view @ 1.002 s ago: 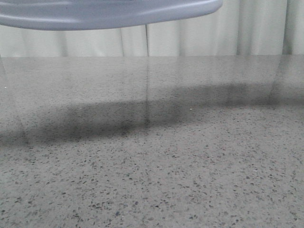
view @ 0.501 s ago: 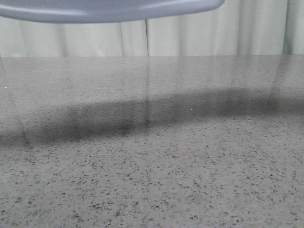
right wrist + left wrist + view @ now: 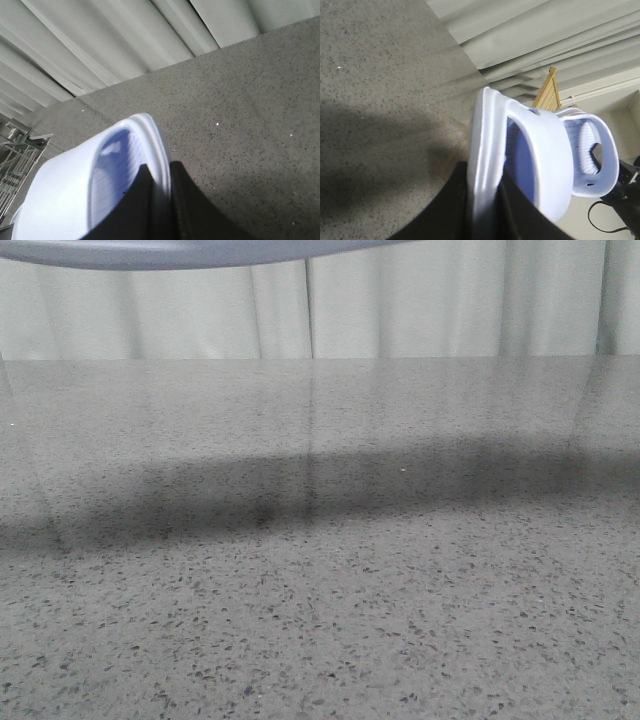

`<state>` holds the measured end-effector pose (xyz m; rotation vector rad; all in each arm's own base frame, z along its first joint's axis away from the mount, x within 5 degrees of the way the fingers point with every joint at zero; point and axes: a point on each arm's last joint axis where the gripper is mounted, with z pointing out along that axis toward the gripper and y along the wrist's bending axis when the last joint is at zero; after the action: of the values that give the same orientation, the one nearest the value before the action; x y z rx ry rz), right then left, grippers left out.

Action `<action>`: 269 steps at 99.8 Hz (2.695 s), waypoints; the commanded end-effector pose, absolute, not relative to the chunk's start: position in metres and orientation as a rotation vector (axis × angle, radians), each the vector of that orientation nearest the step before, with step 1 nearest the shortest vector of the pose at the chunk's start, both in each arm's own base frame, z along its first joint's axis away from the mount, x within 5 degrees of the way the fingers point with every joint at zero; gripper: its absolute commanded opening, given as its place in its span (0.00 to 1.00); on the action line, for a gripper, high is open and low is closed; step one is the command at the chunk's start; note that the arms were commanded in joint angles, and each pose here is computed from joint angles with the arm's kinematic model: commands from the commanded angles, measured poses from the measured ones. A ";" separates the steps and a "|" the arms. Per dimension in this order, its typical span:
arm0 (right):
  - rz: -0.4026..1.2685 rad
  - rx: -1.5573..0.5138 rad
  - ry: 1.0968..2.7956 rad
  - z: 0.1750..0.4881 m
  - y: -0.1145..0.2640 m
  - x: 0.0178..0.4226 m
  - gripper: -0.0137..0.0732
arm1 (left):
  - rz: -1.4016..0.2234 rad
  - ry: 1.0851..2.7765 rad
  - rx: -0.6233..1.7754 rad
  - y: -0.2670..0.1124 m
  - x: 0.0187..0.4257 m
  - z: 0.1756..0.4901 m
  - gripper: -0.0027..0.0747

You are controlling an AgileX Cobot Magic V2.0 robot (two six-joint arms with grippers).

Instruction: Insert blue slippers together front up

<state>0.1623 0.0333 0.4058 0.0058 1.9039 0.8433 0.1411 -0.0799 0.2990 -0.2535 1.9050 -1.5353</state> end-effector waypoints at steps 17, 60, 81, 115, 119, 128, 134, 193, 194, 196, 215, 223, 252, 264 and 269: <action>0.912 0.116 1.830 0.394 0.030 0.171 0.03 | -1.700 1.791 -0.236 -0.084 0.138 0.321 0.05; 1.142 0.029 1.853 0.354 0.037 0.200 0.03 | -1.766 1.791 -0.196 -0.087 0.134 0.323 0.06; 1.200 -0.086 1.897 0.336 0.039 0.217 0.03 | -1.776 1.791 -0.187 -0.087 0.133 0.323 0.05; 1.313 -0.229 1.843 0.319 0.039 0.236 0.03 | -1.781 1.797 -0.176 -0.088 0.132 0.323 0.05; 1.326 -0.250 1.830 0.319 0.039 0.237 0.03 | -1.780 1.798 -0.175 -0.088 0.132 0.323 0.05; 1.352 -0.277 1.819 0.319 0.039 0.241 0.03 | -1.784 1.803 -0.174 -0.088 0.133 0.322 0.05; 1.365 -0.300 1.807 0.321 0.039 0.243 0.03 | -1.795 1.810 -0.172 -0.088 0.134 0.321 0.05; 1.420 -0.369 1.795 0.320 0.050 0.254 0.03 | -1.861 1.828 -0.122 -0.092 0.134 0.319 0.05; 1.422 -0.371 1.795 0.320 0.051 0.254 0.03 | -1.861 1.828 -0.122 -0.092 0.134 0.319 0.05; 1.424 -0.374 1.795 0.320 0.051 0.254 0.03 | -1.861 1.828 -0.122 -0.092 0.134 0.319 0.05; 1.430 -0.383 1.796 0.320 0.054 0.253 0.03 | -1.867 1.829 -0.110 -0.092 0.134 0.319 0.05; 1.430 -0.383 1.796 0.320 0.054 0.253 0.03 | -1.881 1.827 -0.095 -0.093 0.132 0.320 0.05; 1.431 -0.383 1.796 0.320 0.054 0.253 0.03 | -1.939 1.780 0.004 -0.095 0.128 0.330 0.05; 1.431 -0.383 1.796 0.320 0.054 0.253 0.03 | -1.939 1.772 0.013 -0.095 0.128 0.332 0.05; 1.431 -0.383 1.796 0.320 0.054 0.253 0.03 | -1.938 1.771 0.015 -0.095 0.128 0.332 0.05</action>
<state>0.2704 0.0389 0.2945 -0.1834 1.9478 1.2171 0.1365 -0.0902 0.3099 -0.0966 1.8947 -1.7500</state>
